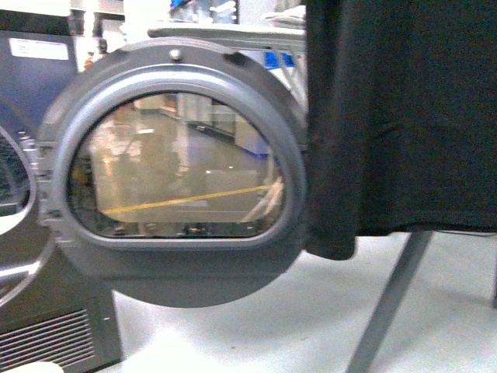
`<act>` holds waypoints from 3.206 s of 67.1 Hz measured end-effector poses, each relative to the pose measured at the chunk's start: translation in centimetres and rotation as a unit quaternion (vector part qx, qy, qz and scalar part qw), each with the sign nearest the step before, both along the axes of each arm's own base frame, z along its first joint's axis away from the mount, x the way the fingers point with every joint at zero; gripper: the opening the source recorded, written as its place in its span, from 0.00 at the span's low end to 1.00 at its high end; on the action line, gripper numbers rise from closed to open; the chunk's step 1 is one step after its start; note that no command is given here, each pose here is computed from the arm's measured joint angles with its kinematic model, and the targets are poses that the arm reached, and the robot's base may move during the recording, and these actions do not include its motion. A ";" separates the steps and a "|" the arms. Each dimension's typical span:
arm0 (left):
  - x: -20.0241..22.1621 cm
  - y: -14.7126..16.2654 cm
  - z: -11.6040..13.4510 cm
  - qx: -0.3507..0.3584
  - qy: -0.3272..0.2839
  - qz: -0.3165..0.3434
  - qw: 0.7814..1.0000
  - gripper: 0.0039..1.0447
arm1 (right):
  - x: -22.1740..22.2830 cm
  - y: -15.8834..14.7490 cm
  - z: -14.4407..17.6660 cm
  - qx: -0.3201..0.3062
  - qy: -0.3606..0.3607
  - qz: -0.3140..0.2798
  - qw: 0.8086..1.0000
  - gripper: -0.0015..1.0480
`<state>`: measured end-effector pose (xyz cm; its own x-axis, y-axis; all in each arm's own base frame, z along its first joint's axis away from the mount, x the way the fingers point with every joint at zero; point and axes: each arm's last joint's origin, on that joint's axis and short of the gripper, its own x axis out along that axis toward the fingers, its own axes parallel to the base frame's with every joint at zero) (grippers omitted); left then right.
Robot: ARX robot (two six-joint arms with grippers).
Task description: Move hamper under clothes hanger
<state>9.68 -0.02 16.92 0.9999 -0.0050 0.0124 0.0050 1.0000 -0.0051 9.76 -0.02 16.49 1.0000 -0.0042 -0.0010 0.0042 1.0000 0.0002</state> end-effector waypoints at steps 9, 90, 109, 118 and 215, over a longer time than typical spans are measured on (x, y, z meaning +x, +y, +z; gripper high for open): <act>0.0 0.0 0.0 0.000 0.000 0.002 1.000 0.94 | 0.0 0.0 0.0 0.000 0.000 0.003 1.000 0.92; 16.4 3.8 2.8 -0.091 0.323 0.079 0.939 0.94 | 12.7 3.9 2.6 0.029 0.293 0.157 0.943 0.92; 24.8 2.1 -1.8 -0.017 0.419 -0.007 0.908 0.94 | 21.5 7.8 -0.8 -0.023 0.368 0.106 0.924 0.92; 26.9 1.9 -3.6 0.015 0.439 -0.016 0.898 0.94 | 23.5 8.3 -3.1 -0.041 0.388 0.079 0.917 0.92; 31.3 -2.2 -15.9 0.044 0.472 -0.077 0.877 0.94 | 30.6 7.6 -16.1 -0.043 0.491 0.007 0.870 0.92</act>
<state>40.98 -2.21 1.07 0.5515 -0.0999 -0.8282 0.1747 0.9846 -0.0025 40.36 7.57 0.41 0.5164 -0.0344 -0.8557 -0.0511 0.9962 -0.0709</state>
